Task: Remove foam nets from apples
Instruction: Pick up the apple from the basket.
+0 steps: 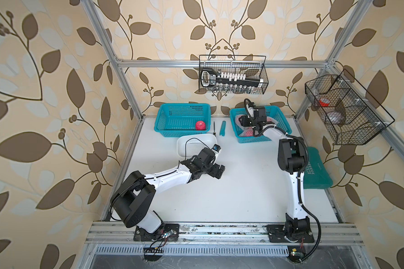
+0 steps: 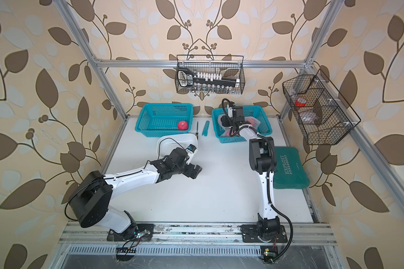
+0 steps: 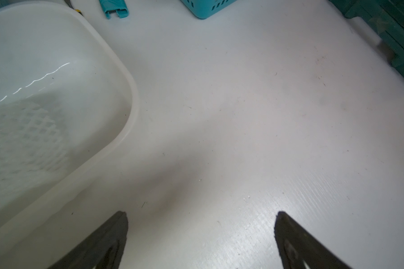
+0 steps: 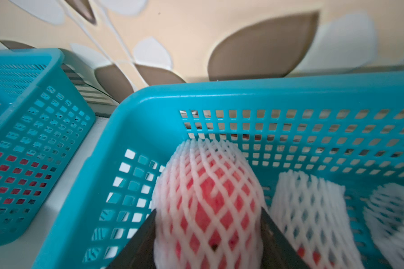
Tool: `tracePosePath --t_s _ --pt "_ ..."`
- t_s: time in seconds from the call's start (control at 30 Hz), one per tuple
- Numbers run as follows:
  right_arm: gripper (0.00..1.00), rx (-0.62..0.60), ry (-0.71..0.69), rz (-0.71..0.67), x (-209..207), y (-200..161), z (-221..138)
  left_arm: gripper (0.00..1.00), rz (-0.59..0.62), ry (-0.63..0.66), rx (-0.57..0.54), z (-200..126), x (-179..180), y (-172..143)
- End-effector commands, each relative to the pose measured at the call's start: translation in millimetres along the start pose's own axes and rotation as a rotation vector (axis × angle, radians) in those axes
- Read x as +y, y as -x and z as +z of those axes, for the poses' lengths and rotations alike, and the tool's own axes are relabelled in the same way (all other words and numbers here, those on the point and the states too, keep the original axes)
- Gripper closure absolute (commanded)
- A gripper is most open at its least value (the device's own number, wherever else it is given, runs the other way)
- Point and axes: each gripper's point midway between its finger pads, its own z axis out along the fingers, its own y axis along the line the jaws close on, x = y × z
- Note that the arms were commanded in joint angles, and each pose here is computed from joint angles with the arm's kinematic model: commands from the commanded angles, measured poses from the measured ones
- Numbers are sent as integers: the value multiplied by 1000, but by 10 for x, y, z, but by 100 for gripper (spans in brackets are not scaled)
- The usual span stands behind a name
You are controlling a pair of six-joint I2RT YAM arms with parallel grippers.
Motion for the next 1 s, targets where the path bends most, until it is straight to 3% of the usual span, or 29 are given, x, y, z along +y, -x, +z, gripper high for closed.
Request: tracePosePath --t_s 0.0,0.47,0.73,0.97 --pt "50 -71 46 8 108 328 -241 1 18 -6 -74 -137 -63 286" --pt "50 -109 130 57 191 541 -675 1 25 -2 -82 -165 -70 366" --pt "50 -107 199 64 422 501 -1330 1 11 1 -175 -377 -56 458" --pt "50 -37 412 139 890 96 -2007 1 -12 7 -259 -528 -3 392"
